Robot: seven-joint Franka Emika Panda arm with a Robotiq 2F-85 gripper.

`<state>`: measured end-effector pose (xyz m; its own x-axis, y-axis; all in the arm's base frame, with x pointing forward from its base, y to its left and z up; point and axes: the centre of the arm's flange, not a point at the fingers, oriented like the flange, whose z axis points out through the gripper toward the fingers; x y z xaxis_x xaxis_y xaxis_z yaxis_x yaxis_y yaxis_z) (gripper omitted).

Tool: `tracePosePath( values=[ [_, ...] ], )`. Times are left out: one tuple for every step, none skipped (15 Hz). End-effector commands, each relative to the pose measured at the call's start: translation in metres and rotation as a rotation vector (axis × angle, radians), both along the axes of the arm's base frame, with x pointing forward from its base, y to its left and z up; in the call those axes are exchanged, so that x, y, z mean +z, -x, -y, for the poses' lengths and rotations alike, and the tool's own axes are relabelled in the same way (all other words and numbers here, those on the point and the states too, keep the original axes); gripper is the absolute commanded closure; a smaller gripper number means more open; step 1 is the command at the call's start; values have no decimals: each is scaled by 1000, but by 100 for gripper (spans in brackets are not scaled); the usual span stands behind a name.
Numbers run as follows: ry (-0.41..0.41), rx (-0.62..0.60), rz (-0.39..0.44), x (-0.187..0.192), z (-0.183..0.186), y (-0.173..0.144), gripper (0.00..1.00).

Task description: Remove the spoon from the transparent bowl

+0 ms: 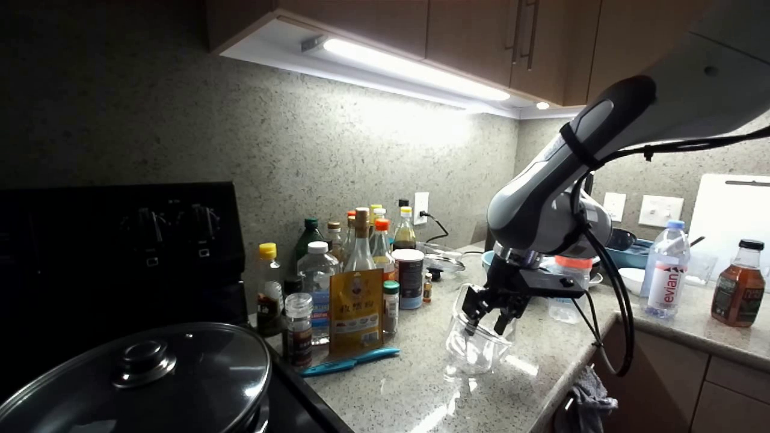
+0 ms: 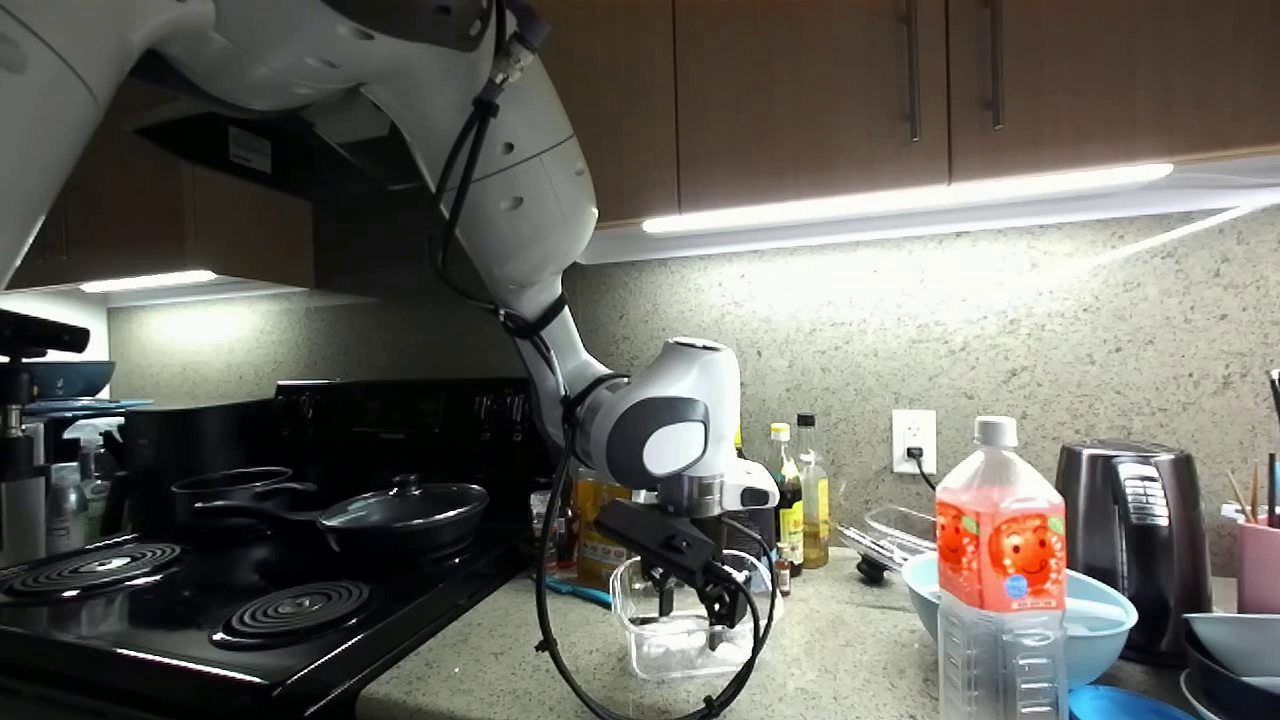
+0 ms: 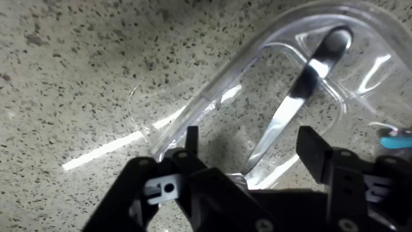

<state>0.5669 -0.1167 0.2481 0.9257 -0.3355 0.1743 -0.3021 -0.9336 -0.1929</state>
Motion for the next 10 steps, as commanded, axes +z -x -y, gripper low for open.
tracePosePath(
  values=[
    [-10,-14,-13,-8,3,-4,55],
    [-8,-17,-13,-7,4,-4,61],
    [-4,-18,-12,-7,5,-4,66],
    [-1,-21,-9,-6,6,-5,73],
    [1,-23,-7,-6,7,-5,79],
    [2,-22,-5,-5,8,-6,87],
    [4,-22,-3,-5,8,-6,93],
    [10,-23,1,-3,9,-7,98],
    [12,-23,5,-2,9,-7,100],
    [19,-21,12,-1,9,-7,100]
  ],
)
